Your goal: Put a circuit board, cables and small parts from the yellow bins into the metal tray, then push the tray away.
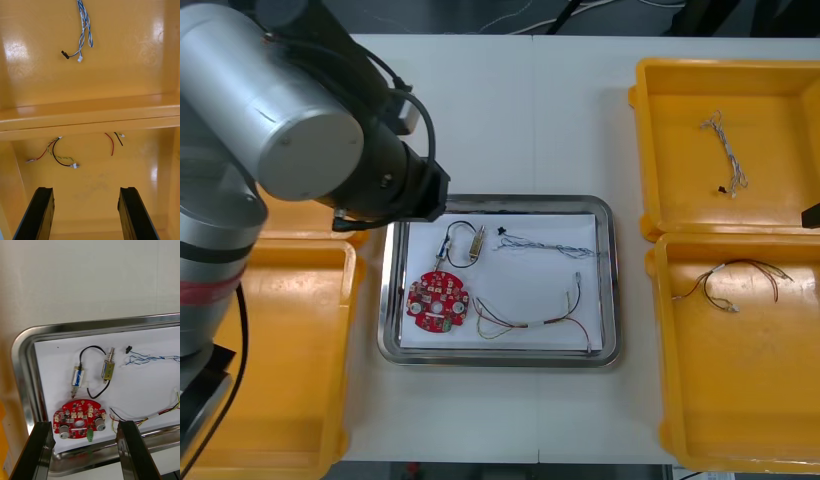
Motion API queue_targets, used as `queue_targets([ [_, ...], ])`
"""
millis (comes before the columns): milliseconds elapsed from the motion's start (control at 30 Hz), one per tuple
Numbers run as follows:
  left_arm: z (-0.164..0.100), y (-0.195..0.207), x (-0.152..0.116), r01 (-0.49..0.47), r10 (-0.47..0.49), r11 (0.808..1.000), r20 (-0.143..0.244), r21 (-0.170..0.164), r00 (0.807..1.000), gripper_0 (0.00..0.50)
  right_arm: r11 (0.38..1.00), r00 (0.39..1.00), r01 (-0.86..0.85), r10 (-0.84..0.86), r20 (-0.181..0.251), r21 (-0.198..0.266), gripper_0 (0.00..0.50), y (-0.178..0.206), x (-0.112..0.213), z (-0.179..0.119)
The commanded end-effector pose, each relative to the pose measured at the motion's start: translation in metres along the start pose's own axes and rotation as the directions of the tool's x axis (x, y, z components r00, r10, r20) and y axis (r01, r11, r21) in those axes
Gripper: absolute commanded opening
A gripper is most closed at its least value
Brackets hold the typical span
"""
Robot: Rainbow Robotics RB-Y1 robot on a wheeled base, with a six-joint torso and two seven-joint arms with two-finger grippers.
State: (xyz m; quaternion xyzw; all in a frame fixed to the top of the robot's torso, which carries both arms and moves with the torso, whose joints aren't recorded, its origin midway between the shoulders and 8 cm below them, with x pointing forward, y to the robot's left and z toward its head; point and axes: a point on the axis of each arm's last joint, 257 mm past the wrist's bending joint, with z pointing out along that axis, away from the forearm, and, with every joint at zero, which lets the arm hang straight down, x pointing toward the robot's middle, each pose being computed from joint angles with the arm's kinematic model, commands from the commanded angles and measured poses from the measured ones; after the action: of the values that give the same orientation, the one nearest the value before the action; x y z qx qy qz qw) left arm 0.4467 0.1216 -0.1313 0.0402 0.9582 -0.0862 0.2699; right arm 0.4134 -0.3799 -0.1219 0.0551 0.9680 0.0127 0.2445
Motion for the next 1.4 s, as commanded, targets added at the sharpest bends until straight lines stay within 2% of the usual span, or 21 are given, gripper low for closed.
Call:
queue_targets([
  [33,-0.039,0.041,-0.029,-0.043,0.046,0.998,0.069,-0.044,0.997,0.5,0.999,0.999,0.005,-0.006,0.041,0.039,0.5,-0.014,-0.008,-0.018],
  [200,-0.049,0.079,-0.028,-0.05,0.055,0.996,0.061,-0.077,0.997,0.5,0.999,0.999,0.005,-0.006,0.041,0.039,0.5,-0.014,-0.008,-0.018],
  [500,-0.065,0.171,-0.023,-0.048,0.055,0.988,0.04,-0.149,0.998,0.5,0.999,0.999,0.005,-0.006,0.041,0.039,0.5,-0.014,-0.008,-0.018],
  [633,-0.069,0.206,-0.022,-0.065,0.07,0.979,0.021,-0.193,0.997,0.5,0.999,0.999,0.005,-0.006,0.041,0.039,0.5,-0.014,-0.008,-0.018],
  [833,-0.077,0.243,-0.018,-0.072,0.078,0.963,0.013,-0.259,0.997,0.5,0.999,0.999,0.005,-0.006,0.041,0.039,0.5,-0.014,-0.008,-0.018],
  [900,-0.077,0.25,-0.017,-0.078,0.083,0.958,0.005,-0.277,0.997,0.5,0.999,1.0,0.0,-0.001,0.023,0.04,0.5,-0.017,-0.001,-0.015],
  [967,-0.078,0.256,-0.017,-0.065,0.068,0.959,0.001,-0.277,0.998,0.5,0.999,0.999,0.006,-0.008,0.042,0.049,0.5,-0.019,-0.005,-0.022],
  [1133,-0.076,0.251,-0.013,-0.064,0.063,0.968,-0.01,-0.242,0.998,0.5,0.999,0.999,0.047,-0.048,0.027,0.024,0.5,-0.01,0.0,-0.022],
  [1233,-0.076,0.249,-0.012,-0.069,0.068,0.97,-0.013,-0.233,0.998,0.5,0.996,0.996,0.087,-0.087,0.011,0.0,0.5,0.002,0.007,-0.02],
  [1400,-0.076,0.246,-0.012,-0.073,0.072,0.972,-0.015,-0.223,0.997,0.5,0.98,0.98,0.2,-0.2,-0.002,0.0,0.5,0.026,0.019,-0.016],
])
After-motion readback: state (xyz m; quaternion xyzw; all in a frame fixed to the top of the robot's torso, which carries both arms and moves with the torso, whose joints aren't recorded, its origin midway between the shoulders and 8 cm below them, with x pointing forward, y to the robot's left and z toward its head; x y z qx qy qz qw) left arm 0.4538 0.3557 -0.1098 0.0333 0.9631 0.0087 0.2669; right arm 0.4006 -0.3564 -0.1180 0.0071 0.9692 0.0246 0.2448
